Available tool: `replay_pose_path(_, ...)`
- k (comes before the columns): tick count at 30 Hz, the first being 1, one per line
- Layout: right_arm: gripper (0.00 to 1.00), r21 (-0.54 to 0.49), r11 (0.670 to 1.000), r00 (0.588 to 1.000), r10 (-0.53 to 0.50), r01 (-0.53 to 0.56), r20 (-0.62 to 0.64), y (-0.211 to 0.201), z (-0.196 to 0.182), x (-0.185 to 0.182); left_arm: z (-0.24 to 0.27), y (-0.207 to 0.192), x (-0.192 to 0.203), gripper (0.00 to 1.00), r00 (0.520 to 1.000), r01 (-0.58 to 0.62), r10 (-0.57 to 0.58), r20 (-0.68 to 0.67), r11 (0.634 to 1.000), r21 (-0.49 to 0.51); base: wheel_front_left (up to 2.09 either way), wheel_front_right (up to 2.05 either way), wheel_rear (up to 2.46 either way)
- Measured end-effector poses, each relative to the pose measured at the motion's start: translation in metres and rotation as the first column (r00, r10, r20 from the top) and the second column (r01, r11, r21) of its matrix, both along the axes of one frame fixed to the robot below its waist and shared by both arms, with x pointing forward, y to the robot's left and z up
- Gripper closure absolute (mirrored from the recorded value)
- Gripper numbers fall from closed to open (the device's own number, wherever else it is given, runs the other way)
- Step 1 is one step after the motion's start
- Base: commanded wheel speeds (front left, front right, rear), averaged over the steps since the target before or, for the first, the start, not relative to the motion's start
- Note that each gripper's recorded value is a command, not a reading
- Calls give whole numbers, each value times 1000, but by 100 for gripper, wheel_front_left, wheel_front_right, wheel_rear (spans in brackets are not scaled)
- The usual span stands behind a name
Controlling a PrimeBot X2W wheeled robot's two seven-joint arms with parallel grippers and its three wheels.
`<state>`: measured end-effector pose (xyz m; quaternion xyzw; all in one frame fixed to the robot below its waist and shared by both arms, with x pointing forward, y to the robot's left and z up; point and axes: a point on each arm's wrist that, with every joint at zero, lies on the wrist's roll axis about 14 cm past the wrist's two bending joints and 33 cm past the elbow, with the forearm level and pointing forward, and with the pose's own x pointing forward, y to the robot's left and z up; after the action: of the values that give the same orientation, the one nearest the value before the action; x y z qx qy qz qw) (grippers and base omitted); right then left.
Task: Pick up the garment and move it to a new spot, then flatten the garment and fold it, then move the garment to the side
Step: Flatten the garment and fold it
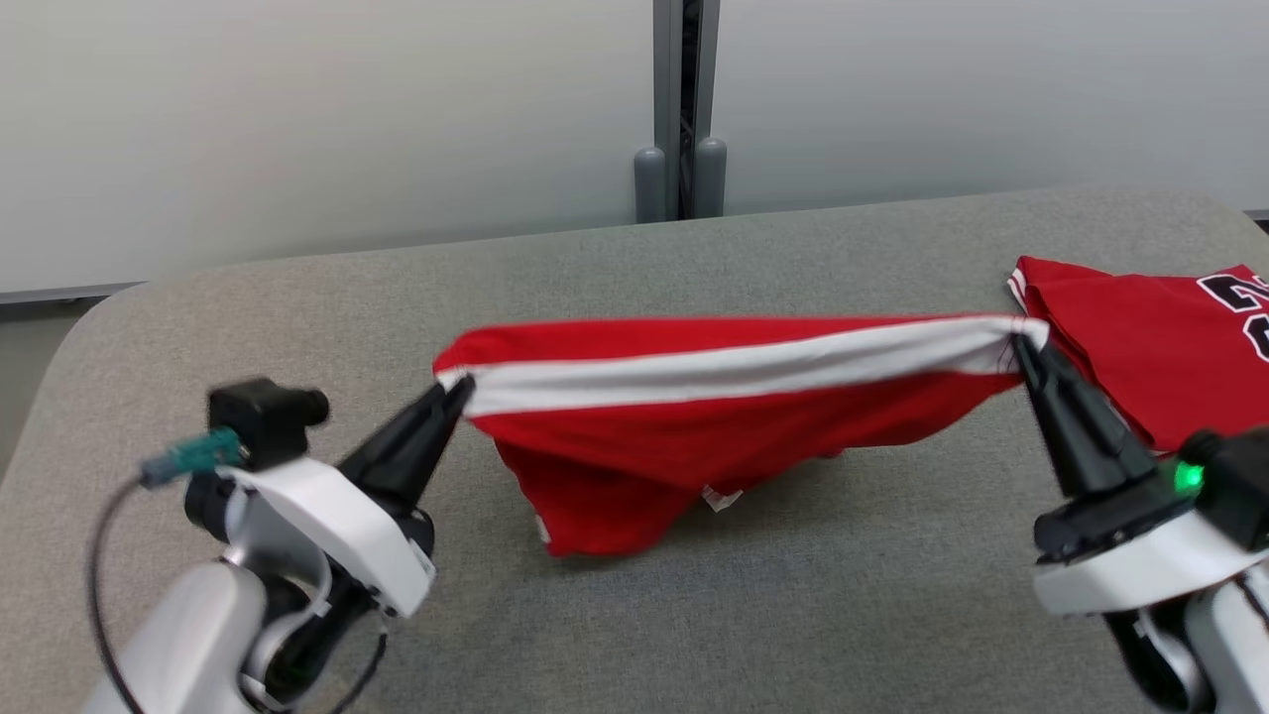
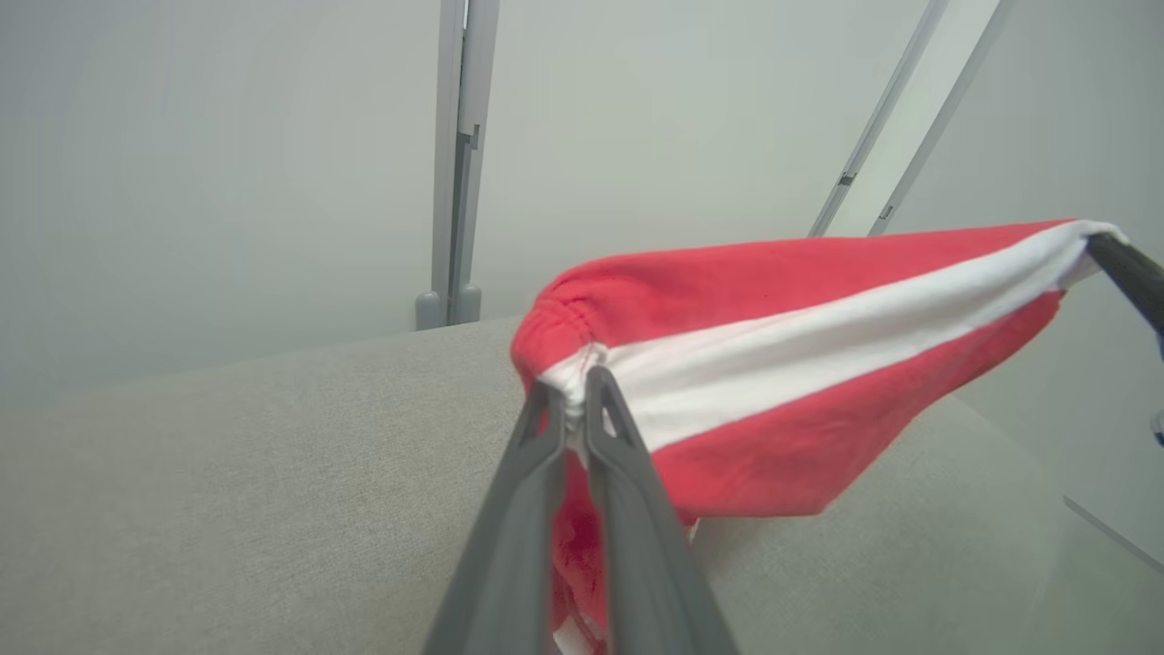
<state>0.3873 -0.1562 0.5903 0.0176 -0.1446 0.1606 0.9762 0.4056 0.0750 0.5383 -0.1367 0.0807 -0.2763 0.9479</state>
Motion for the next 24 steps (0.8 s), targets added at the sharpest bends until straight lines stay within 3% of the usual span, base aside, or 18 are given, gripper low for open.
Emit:
replay_pose_path(6,100,18,1000,989,-25,22,148,-20,58,11,77,-11,-10,100,988,146,-138,67,981,-131,0,0,0)
replay_pose_path(11,100,-17,999,956,-44,51,289,-36,113,16,125,-16,-21,100,963,262,-247,106,950,-167,0,0,0)
replay_pose_path(16,100,-29,996,924,-62,79,376,-46,150,18,160,-14,-22,100,946,311,-285,155,932,-185,0,0,0)
replay_pose_path(24,100,-53,997,935,-40,63,353,-38,156,50,176,-25,11,100,941,306,-283,185,945,-113,0,0,0)
